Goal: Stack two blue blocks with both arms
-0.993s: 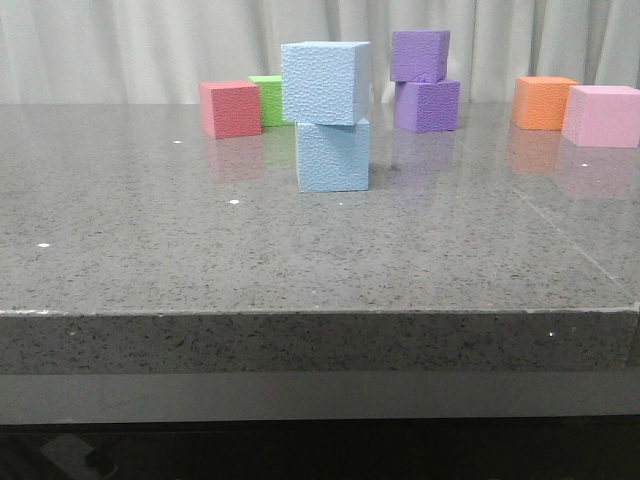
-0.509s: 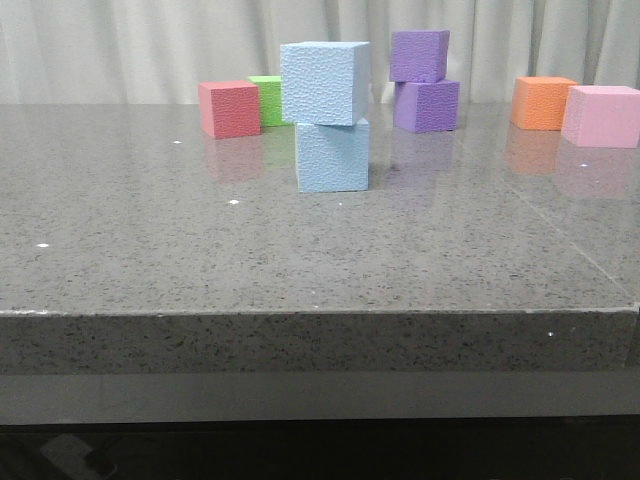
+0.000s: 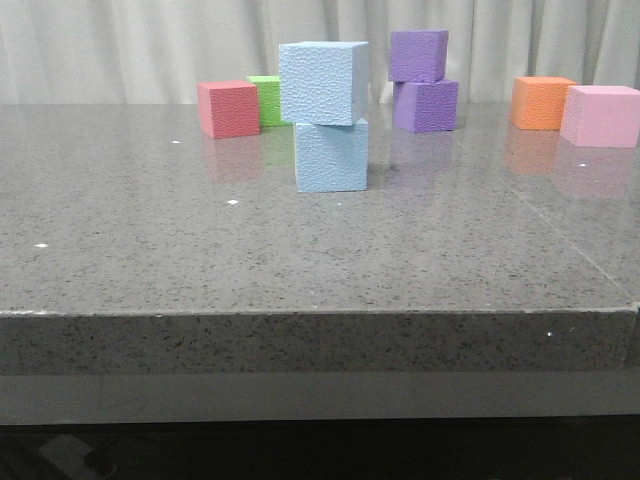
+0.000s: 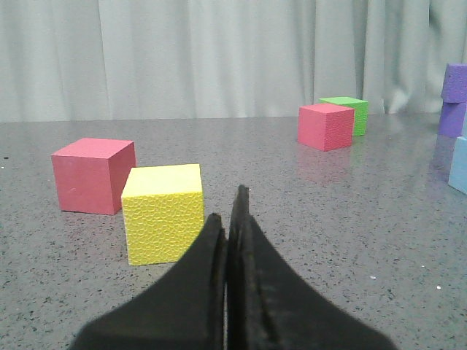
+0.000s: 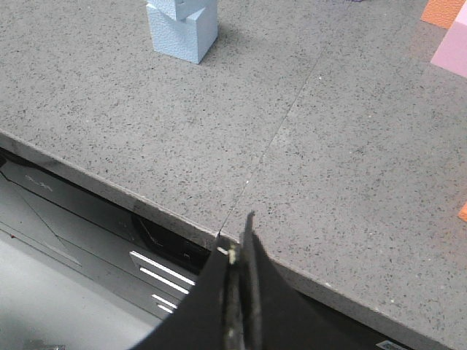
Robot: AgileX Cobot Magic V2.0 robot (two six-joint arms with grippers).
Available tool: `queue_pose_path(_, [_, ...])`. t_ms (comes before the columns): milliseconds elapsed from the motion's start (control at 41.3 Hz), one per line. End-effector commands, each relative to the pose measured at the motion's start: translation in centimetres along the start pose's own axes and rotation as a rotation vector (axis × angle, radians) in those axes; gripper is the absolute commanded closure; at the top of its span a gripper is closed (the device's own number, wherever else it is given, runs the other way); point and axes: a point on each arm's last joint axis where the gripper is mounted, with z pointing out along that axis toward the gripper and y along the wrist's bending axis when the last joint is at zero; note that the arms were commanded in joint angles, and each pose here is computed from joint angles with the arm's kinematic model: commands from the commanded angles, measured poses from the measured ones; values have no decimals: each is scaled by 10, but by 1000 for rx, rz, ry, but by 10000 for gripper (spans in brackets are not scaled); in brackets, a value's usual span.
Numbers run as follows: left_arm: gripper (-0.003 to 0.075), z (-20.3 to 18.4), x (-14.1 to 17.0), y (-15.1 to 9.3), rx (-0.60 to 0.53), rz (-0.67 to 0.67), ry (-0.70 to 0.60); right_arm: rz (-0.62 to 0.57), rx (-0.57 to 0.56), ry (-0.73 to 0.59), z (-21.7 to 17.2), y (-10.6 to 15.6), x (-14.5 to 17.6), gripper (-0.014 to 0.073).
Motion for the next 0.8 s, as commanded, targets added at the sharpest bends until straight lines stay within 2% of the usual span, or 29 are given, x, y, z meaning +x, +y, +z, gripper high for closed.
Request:
queue_pose_path(0, [741,-2,-8,-1,11,-24,-105,-16,17,-85,-4,-1,-12,662])
queue_pose_path(218, [741,-2,-8,0,5,-23,-105,-16,17,-85,-4,-1,-12,662])
queue_pose_path(436, [741,-2,-8,3,-48,-18,-105,-16,17,-85,-4,-1,-12,662])
queue_pose_path(775, [741,-2,-8,3,-48,-18,-104,-16,17,-85,-4,-1,-12,662])
